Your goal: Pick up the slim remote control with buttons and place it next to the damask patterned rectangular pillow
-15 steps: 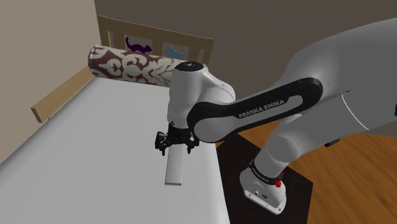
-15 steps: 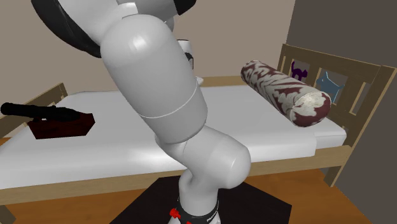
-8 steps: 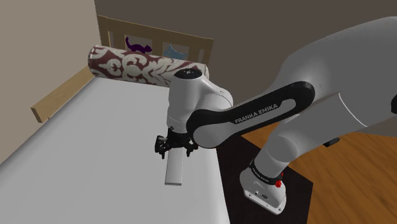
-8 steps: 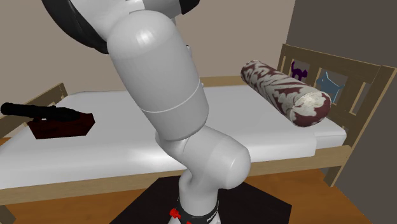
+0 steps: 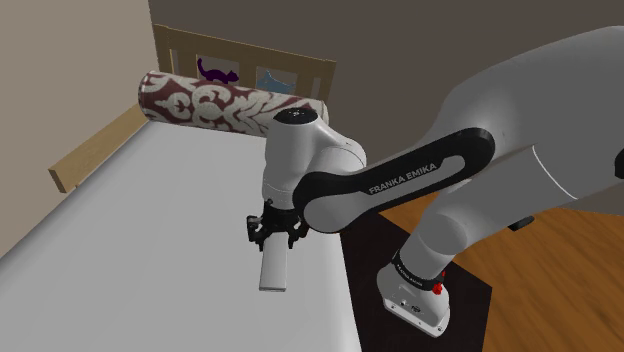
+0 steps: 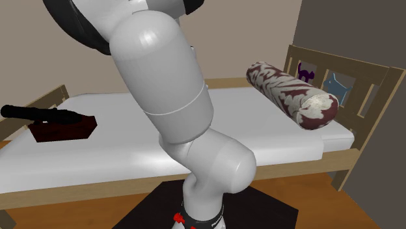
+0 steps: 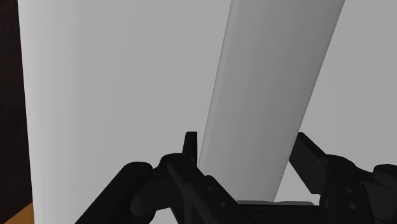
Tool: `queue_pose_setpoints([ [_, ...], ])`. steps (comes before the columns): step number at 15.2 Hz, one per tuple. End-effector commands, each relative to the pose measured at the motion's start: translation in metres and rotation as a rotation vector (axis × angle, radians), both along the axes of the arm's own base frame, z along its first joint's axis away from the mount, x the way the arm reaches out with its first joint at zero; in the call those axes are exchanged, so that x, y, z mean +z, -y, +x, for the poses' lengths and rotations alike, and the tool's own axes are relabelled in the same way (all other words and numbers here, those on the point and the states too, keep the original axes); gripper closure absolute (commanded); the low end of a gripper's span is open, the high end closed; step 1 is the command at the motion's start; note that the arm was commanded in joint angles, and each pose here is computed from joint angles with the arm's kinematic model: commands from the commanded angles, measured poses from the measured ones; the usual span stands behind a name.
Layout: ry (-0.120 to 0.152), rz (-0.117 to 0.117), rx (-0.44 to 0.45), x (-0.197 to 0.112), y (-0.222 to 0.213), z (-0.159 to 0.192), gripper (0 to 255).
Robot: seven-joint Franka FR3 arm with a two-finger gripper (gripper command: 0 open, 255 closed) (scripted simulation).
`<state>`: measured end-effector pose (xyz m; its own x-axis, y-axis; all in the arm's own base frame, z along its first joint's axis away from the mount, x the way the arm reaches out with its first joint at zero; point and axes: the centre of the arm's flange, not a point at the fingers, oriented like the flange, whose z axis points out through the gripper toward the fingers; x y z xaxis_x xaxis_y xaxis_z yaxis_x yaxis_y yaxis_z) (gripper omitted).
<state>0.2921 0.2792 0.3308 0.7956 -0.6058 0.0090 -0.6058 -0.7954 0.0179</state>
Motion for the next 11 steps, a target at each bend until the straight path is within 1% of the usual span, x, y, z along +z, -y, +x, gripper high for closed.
queue_pose_setpoints([
  [1,0.0,0.0,0.0,0.0,0.0,0.0,255],
  [5,0.0,0.0,0.0,0.0,0.0,0.0,255],
  [11,0.0,0.0,0.0,0.031,0.0,0.0,255],
])
